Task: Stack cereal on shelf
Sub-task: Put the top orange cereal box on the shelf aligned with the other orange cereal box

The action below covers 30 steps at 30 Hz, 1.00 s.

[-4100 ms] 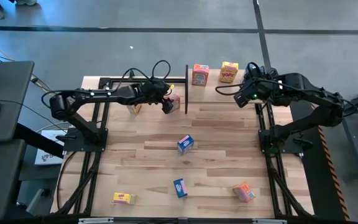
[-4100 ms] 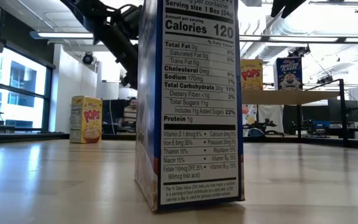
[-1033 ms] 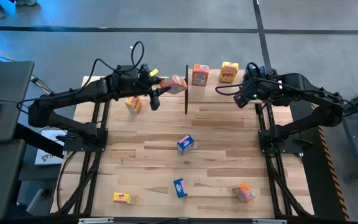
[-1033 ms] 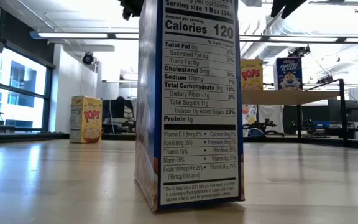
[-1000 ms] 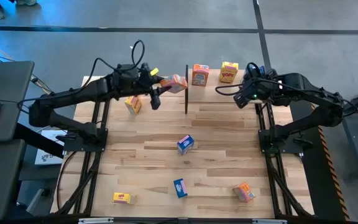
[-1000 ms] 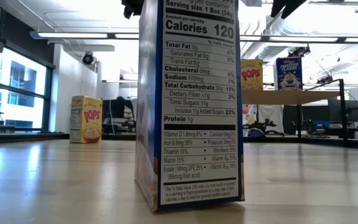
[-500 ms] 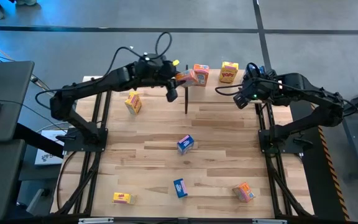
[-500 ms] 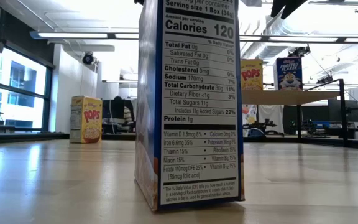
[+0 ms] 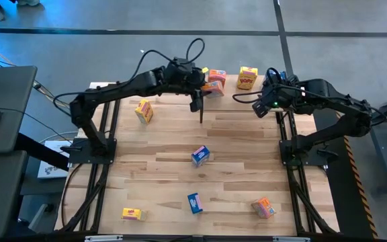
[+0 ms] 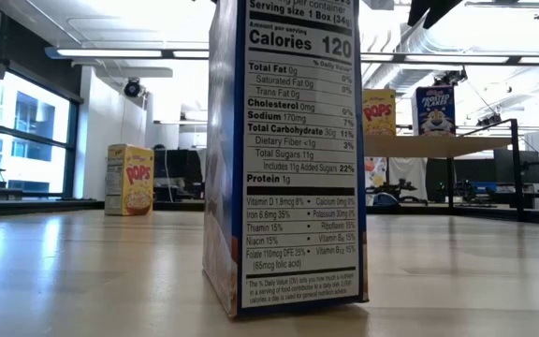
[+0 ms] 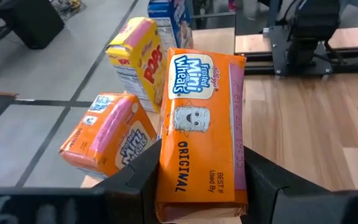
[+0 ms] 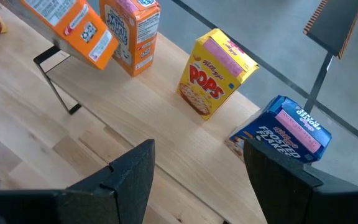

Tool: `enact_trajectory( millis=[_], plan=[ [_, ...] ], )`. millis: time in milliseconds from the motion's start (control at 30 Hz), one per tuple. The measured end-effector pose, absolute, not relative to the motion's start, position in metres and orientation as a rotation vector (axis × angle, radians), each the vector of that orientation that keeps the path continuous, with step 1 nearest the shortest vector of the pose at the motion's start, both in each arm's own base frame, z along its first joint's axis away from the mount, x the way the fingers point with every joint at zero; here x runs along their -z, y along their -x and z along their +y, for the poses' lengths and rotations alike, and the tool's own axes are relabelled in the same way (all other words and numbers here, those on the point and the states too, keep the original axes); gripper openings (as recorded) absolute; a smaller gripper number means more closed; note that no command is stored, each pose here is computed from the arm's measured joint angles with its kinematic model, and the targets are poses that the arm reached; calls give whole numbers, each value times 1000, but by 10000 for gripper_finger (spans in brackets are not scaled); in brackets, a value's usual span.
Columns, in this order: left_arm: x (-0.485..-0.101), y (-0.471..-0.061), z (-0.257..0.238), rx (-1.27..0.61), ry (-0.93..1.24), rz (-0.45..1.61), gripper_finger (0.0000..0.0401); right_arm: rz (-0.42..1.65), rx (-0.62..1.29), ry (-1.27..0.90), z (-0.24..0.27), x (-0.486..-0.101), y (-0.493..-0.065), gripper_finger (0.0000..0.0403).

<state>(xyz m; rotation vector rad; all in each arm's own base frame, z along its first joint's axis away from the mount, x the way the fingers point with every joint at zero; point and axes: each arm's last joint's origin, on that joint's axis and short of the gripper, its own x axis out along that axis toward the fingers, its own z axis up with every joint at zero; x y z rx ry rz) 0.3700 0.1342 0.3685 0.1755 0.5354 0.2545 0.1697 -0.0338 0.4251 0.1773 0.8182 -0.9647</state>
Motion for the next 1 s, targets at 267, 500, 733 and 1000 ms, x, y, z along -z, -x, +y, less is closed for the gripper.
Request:
enact_trajectory(
  millis=[267, 500, 733, 1000],
  plan=[
    [-363, -371, 145, -275, -165, 551, 145, 821, 963, -174, -34, -425, -170, 239],
    [-352, -375, 151, -255, -143, 580, 145, 820, 963, -174, -34, -425, -170, 239],
    [-346, -379, 152, -223, -135, 588, 145, 821, 962, -174, -34, -425, -170, 239],
    [-346, -378, 155, -229, -134, 586, 145, 821, 961, -174, -34, -425, -170, 239]
  ],
)
